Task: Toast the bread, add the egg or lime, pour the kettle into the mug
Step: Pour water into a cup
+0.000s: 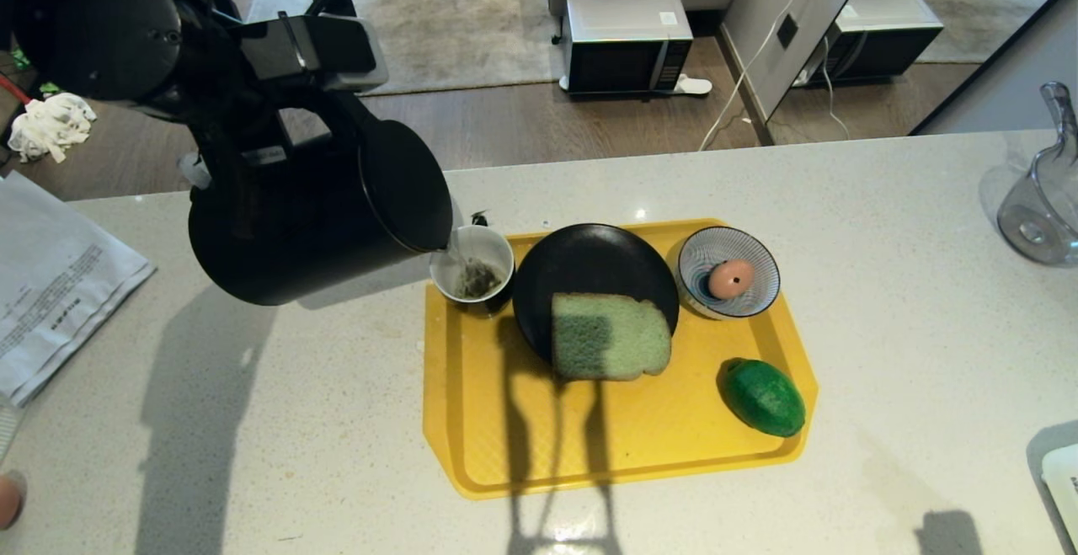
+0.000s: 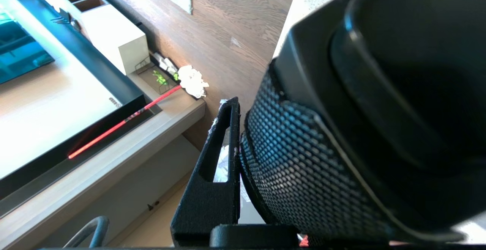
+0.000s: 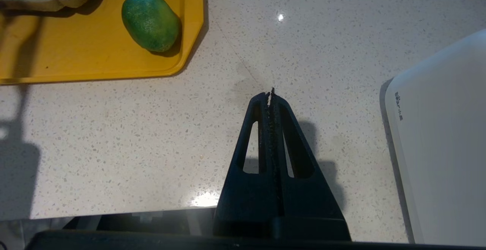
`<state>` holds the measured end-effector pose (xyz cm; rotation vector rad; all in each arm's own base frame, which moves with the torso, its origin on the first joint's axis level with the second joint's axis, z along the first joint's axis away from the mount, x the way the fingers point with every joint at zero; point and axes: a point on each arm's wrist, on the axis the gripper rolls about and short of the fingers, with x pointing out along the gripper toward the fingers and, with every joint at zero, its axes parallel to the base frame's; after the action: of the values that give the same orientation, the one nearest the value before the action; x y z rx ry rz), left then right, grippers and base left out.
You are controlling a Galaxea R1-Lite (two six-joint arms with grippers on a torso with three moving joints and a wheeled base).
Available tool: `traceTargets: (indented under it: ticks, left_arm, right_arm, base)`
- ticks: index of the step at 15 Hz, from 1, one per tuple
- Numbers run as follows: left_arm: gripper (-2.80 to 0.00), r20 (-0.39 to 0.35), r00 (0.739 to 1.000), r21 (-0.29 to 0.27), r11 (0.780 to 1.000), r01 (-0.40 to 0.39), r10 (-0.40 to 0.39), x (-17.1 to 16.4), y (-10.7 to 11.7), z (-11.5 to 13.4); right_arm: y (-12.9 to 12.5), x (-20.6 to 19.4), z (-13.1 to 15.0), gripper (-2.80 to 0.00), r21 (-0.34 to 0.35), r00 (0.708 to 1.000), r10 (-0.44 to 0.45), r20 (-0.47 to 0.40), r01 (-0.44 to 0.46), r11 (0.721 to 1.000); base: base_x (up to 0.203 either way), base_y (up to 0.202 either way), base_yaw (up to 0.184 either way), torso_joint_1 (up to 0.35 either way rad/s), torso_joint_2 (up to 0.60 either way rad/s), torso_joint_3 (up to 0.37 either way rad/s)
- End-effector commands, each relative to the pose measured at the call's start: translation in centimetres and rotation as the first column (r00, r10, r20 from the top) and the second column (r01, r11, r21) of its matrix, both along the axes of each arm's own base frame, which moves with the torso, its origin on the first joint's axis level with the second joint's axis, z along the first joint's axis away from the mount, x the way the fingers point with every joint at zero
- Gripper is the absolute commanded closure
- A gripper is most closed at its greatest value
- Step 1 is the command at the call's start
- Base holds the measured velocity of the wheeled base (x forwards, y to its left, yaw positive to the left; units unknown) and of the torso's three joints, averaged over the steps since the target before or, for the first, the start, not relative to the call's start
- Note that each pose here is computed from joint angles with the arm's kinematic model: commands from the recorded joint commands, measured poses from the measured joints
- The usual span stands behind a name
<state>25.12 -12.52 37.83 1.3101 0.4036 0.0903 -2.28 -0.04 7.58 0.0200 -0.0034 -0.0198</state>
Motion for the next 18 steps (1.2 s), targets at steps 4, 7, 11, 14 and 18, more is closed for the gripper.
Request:
traceTargets:
  ticks: [4, 7, 11, 14, 18]
  left_arm:
    - [0.0, -0.006, 1.0, 0.01, 1.0, 0.0, 0.0, 0.12, -0.17, -0.14]
    - [0.0, -0.007, 1.0, 0.011, 1.0, 0.0, 0.0, 0.17, -0.2, -0.18]
    - [0.0, -0.007, 1.0, 0.011, 1.0, 0.001, -0.001, 0.2, -0.27, -0.21]
    - [0.0, 0.003, 1.0, 0.008, 1.0, 0.0, 0.0, 0.39, -0.52, -0.2]
    - [0.0, 0.004, 1.0, 0.007, 1.0, 0.002, -0.002, 0.43, -0.59, -0.2]
  right_arm:
    - [0.0, 0.0, 0.0, 0.0, 0.0, 1.0, 0.0, 0.0, 0.0, 1.0]
    - [0.0, 0.0, 0.0, 0.0, 0.0, 1.0, 0.0, 0.0, 0.0, 1.0]
    - [0.0, 0.0, 0.0, 0.0, 0.0, 1.0, 0.0, 0.0, 0.0, 1.0]
    - [0.0, 0.0, 0.0, 0.0, 0.0, 1.0, 0.0, 0.0, 0.0, 1.0]
    - [0.0, 0.0, 0.0, 0.0, 0.0, 1.0, 0.0, 0.0, 0.0, 1.0]
  base:
    - [0.0, 0.0, 0.0, 0.0, 0.0, 0.0]
    - [0.0, 0.0, 0.0, 0.0, 0.0, 0.0]
    - [0.0, 0.0, 0.0, 0.0, 0.0, 0.0]
    - [0.0, 0.0, 0.0, 0.0, 0.0, 0.0]
    - [0.0, 0.0, 0.0, 0.0, 0.0, 0.0]
